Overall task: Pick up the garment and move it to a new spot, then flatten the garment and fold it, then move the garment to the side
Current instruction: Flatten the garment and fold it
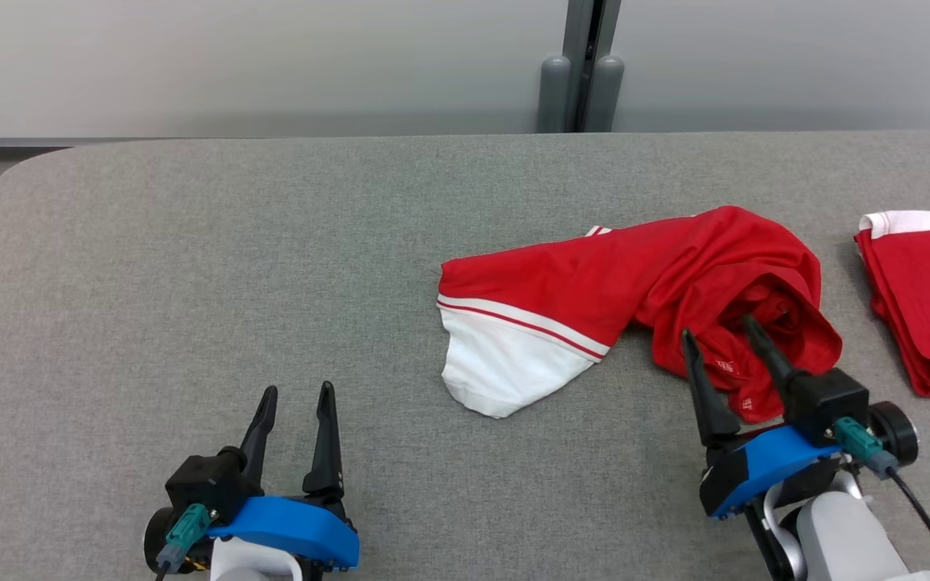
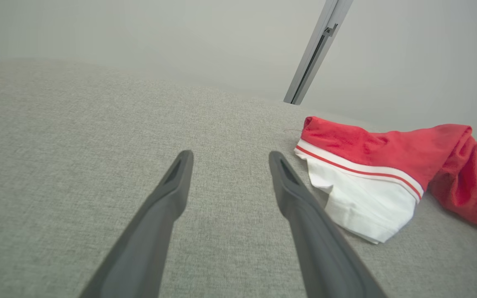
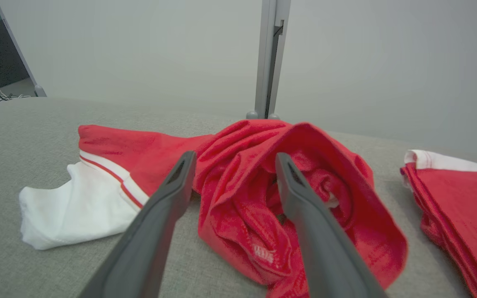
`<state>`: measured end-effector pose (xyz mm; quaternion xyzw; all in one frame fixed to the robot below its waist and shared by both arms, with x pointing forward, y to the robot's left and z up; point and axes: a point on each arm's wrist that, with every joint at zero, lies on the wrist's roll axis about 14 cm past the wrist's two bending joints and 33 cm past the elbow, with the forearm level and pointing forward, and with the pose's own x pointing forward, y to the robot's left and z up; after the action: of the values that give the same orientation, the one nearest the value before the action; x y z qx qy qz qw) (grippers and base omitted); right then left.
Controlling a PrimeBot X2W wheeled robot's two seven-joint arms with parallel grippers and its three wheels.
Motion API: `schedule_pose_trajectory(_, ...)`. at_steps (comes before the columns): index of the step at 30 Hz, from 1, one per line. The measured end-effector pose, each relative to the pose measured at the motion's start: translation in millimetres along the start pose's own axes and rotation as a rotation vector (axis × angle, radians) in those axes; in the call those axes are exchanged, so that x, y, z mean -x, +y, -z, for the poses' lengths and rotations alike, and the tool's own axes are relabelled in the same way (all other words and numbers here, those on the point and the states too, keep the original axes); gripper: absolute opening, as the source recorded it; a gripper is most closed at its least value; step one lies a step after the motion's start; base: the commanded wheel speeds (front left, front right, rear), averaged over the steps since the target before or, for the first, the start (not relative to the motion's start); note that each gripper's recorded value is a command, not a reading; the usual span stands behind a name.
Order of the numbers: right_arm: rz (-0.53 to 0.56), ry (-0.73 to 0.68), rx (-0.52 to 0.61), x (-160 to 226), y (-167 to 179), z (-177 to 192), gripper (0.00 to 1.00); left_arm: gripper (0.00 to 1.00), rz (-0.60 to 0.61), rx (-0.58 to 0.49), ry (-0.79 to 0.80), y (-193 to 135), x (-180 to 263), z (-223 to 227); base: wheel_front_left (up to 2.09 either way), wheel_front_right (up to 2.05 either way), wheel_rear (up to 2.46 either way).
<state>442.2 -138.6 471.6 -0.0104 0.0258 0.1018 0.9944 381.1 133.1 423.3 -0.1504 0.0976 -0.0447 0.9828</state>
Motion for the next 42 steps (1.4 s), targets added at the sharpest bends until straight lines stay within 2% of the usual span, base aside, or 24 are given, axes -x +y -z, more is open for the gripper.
schedule_pose_trajectory(4, -0.043, 0.099, -0.033, 2, 18, 26, 1.0, 1.0, -0.003, -0.004, 0.011, 2, 2, 4, 0.0, 0.0, 0.0)
schedule_pose_trajectory(10, -0.068, 0.218, 0.061, -10, 16, 59, 1.0, 1.0, -0.038, -0.002, 0.02, 13, 6, 6, 0.0, 0.0, 0.0)
schedule_pose_trajectory(12, -0.072, 0.246, 0.075, -14, 17, 68, 0.77, 1.0, -0.05, -0.002, 0.021, 17, 7, 7, 0.0, 0.0, 0.0)
schedule_pose_trajectory(13, -0.068, 0.251, 0.068, -16, 16, 70, 0.35, 1.0, -0.055, -0.001, 0.023, 19, 8, 7, 0.0, 0.0, 0.0)
schedule_pose_trajectory(14, -0.068, 0.252, 0.065, -18, 16, 71, 0.04, 1.0, -0.06, -0.001, 0.024, 20, 8, 8, 0.0, 0.0, 0.0)
schedule_pose_trajectory(15, -0.066, 0.244, 0.058, -20, 17, 70, 0.0, 1.0, -0.064, 0.0, 0.024, 21, 8, 8, 0.0, 0.0, 0.0)
schedule_pose_trajectory(21, -0.03, 0.102, -0.026, -32, 12, 34, 0.0, 1.0, -0.057, 0.004, 0.026, 18, 2, 9, 0.0, 0.0, 0.0)
schedule_pose_trajectory(25, -0.037, -0.035, -0.056, -35, 14, -9, 0.0, 1.0, -0.018, 0.0, 0.025, 6, -4, 8, 0.0, 0.0, 0.0)
schedule_pose_trajectory(28, -0.025, -0.154, -0.099, -30, 9, -47, 0.0, 1.0, 0.009, 0.0, 0.026, -3, -8, 9, 0.0, 0.0, 0.0)
schedule_pose_trajectory(31, 0.028, -0.217, -0.143, -14, -9, -69, 0.0, 1.0, 0.034, -0.001, 0.027, -11, -10, 9, 0.0, 0.0, 0.0)
schedule_pose_trajectory(34, 0.119, -0.216, -0.19, 9, -38, -72, 0.0, 1.0, 0.053, -0.002, 0.027, -18, -12, 9, 0.0, 0.0, 0.0)
schedule_pose_trajectory(37, 0.237, -0.135, -0.216, 36, -72, -47, 0.0, 1.0, 0.064, -0.002, 0.032, -21, -14, 11, 0.0, 0.0, 0.0)
schedule_pose_trajectory(38, 0.272, -0.088, -0.215, 45, -81, -32, 0.13, 1.0, 0.067, -0.002, 0.036, -22, -14, 12, 0.0, 0.0, 0.0)
schedule_pose_trajectory(39, 0.302, -0.048, -0.238, 52, -88, -19, 0.37, 1.0, 0.068, -0.001, 0.039, -22, -15, 13, 0.0, 0.0, 0.0)
schedule_pose_trajectory(40, 0.326, -0.015, -0.253, 58, -93, -7, 0.82, 1.0, 0.068, -0.001, 0.041, -22, -15, 14, 0.0, 0.0, 0.0)
schedule_pose_trajectory(41, 0.343, 0.015, -0.251, 62, -97, 3, 1.0, 1.0, 0.07, -0.001, 0.043, -22, -16, 14, 0.0, 0.0, 0.0)
schedule_pose_trajectory(42, 0.355, 0.044, -0.245, 66, -99, 12, 1.0, 1.0, 0.071, -0.001, 0.044, -22, -17, 15, 0.0, 0.0, 0.0)
